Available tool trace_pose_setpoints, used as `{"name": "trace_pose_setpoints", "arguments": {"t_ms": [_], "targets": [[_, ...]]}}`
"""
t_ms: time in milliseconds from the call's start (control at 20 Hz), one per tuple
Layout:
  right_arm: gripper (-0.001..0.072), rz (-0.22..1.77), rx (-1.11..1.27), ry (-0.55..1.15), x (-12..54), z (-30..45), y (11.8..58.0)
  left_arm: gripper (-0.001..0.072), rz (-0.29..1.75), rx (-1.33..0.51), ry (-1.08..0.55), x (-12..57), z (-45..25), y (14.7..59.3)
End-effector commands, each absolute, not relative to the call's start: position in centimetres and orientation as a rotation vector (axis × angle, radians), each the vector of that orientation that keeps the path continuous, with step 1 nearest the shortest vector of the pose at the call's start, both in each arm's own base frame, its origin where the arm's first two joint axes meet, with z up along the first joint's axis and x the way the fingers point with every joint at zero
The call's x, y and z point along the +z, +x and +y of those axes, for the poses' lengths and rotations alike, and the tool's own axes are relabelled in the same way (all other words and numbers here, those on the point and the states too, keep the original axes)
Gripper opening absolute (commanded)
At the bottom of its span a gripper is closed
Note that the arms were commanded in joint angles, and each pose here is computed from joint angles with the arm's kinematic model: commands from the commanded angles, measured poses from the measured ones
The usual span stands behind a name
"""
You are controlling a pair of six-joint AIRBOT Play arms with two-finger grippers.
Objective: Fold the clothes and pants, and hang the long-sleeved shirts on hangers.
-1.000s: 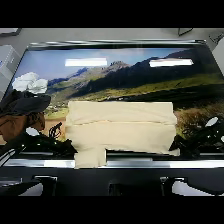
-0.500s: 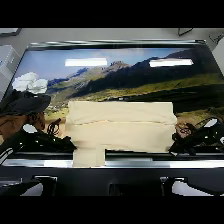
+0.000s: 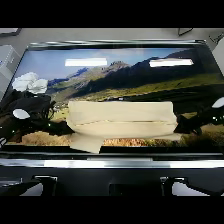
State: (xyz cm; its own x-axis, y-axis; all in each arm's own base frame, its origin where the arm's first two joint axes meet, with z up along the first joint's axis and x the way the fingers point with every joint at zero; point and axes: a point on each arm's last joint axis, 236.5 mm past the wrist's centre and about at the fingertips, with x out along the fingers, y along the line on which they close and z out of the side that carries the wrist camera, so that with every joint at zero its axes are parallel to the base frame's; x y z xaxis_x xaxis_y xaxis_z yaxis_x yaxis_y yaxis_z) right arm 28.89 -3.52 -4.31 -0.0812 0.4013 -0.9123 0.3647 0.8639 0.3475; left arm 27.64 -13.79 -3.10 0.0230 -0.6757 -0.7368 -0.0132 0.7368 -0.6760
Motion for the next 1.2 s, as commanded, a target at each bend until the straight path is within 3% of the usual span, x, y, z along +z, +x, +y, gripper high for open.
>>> {"name": "trace_pose_setpoints", "arguments": {"t_ms": [0, 350, 500, 750, 800, 850, 900, 950, 1000, 1150], "targets": [[0.0031, 1.528, 0.042, 0.479, -1.6, -2.4, 36.1, 0.0023, 1.35, -0.536, -0.567, -0.4, -13.1, 33.1], [0.0032, 1.445, 0.006, 0.493, -4.9, -2.0, 45.2, 0.0023, 1.324, -0.491, -0.608, -1.9, -12.2, 43.6], [0.0032, 1.392, -0.043, 0.53, -6.1, -2.6, 47.0, 0.0023, 1.353, -0.464, -0.644, -3.9, -12.0, 45.5], [0.0035, 1.45, -0.025, 0.575, -7.7, -1.6, 46.4, 0.0028, 1.413, -0.46, -0.662, -6.7, -13.3, 45.6], [0.0036, 1.449, -0.023, 0.575, -7.5, -1.6, 46.4, 0.0048, 1.413, -0.466, -0.659, -6.6, -13.6, 45.5], [0.0058, 1.451, -0.022, 0.578, -6.9, -2.0, 46.3, 0.0186, 1.415, -0.478, -0.654, -6.2, -13.5, 45.5], [0.0262, 1.474, -0.017, 0.591, -5.9, -2.5, 45.8, 0.0419, 1.422, -0.494, -0.654, -5.4, -13.2, 45.4], [0.0593, 1.509, 0.022, 0.583, -4.9, -3.1, 44.9, 0.0601, 1.434, -0.513, -0.657, -4.5, -12.8, 45.2], [0.0703, 1.554, 0.056, 0.559, -4.2, -4.6, 43.4, 0.0614, 1.455, -0.543, -0.655, -3.2, -12.2, 44.7], [0.0706, 1.634, -0.029, 0.661, -5.2, -9.2, 39.9, 0.0591, 1.451, -0.565, -0.655, 0.0, -11.1, 44.3]]}}
